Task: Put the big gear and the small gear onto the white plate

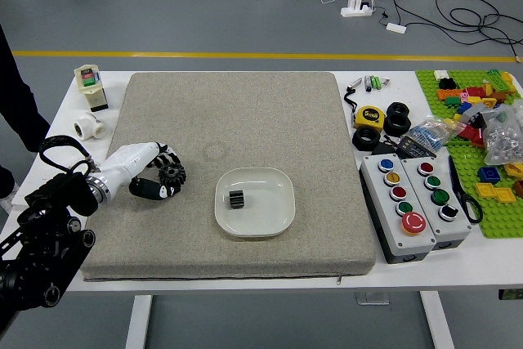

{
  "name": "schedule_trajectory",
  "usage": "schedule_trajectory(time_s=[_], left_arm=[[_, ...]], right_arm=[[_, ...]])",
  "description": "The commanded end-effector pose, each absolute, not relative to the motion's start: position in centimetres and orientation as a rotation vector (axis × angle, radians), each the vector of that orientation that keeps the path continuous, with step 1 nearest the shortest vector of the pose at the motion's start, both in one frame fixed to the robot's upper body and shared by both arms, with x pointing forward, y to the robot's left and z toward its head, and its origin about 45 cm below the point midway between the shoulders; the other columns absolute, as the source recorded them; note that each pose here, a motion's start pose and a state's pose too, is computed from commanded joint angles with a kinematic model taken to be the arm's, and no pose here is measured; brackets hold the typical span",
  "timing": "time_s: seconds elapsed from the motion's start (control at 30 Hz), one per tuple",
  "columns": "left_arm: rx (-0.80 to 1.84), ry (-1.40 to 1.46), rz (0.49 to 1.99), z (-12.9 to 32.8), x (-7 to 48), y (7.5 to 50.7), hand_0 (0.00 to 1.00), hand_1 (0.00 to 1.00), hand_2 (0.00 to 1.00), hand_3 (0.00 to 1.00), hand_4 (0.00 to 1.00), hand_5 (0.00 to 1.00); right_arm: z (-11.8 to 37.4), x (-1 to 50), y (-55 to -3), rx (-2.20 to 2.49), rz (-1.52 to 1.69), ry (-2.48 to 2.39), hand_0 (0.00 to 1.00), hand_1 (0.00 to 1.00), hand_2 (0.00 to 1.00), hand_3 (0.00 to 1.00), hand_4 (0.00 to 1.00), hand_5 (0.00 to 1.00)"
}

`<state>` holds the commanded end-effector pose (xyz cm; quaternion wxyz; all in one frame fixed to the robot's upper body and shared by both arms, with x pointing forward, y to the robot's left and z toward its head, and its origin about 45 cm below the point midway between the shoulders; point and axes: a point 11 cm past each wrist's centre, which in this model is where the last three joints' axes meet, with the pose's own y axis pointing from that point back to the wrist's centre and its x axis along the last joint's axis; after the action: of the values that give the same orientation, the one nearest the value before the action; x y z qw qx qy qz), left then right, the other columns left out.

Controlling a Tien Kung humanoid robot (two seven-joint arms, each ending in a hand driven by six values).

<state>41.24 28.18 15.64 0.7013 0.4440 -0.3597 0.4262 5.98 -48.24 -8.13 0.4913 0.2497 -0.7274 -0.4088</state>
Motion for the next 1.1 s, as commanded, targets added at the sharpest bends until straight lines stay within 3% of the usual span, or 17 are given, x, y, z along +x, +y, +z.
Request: schedule_trajectory(time_s=[0.17,0.2,0.37,0.4,0.47,0.77,0.97,1.0,1.1], left_arm=[[0.971,-0.833,0.982,16.3,41.4,28.2,0.325,0.421,0.487,0.540,0.457,0.159],[0.964,-0.844,0.991,16.6,41.5,28.2,0.302,0.390,0.463,0.538,0.404,0.148],[0.922,-0.904,1.032,18.3,41.8,27.6,0.302,0.390,0.463,0.538,0.404,0.148],[0.916,-0.912,1.035,18.5,41.8,27.5,0.294,0.379,0.450,0.530,0.345,0.130],[0.893,-0.938,1.043,19.3,41.9,27.0,0.294,0.379,0.450,0.530,0.345,0.130],[0.769,-1.090,0.961,22.4,40.7,21.9,0.291,0.374,0.450,0.528,0.329,0.117],[0.708,-1.180,0.782,22.5,38.5,16.7,0.290,0.379,0.454,0.537,0.357,0.107],[0.702,-1.187,0.760,22.3,38.2,16.1,0.296,0.396,0.477,0.569,0.516,0.150],[0.693,-1.195,0.723,21.7,37.6,14.9,0.296,0.396,0.477,0.569,0.516,0.150]], right_arm=[[-8.1,6.1,-48.2,0.608,-0.992,-1.769,0.610,0.620,0.724,0.589,0.801,0.705],[-8.1,6.1,-48.2,0.608,-0.991,-1.768,0.610,0.620,0.724,0.588,0.800,0.706],[-8.1,6.1,-48.3,0.609,-0.991,-1.767,0.610,0.620,0.724,0.588,0.800,0.706],[-8.1,6.1,-48.3,0.609,-0.991,-1.767,0.611,0.619,0.724,0.588,0.799,0.708],[-8.1,6.1,-48.3,0.609,-0.991,-1.767,0.611,0.619,0.724,0.588,0.799,0.708],[-8.1,6.2,-48.3,0.609,-0.989,-1.769,0.610,0.620,0.723,0.588,0.799,0.709],[-8.0,6.3,-48.4,0.610,-0.987,-1.770,0.610,0.619,0.723,0.588,0.798,0.710],[-8.0,6.3,-48.4,0.610,-0.987,-1.770,0.611,0.619,0.723,0.587,0.799,0.711],[-8.0,6.4,-48.4,0.611,-0.984,-1.770,0.611,0.619,0.723,0.587,0.799,0.711]])
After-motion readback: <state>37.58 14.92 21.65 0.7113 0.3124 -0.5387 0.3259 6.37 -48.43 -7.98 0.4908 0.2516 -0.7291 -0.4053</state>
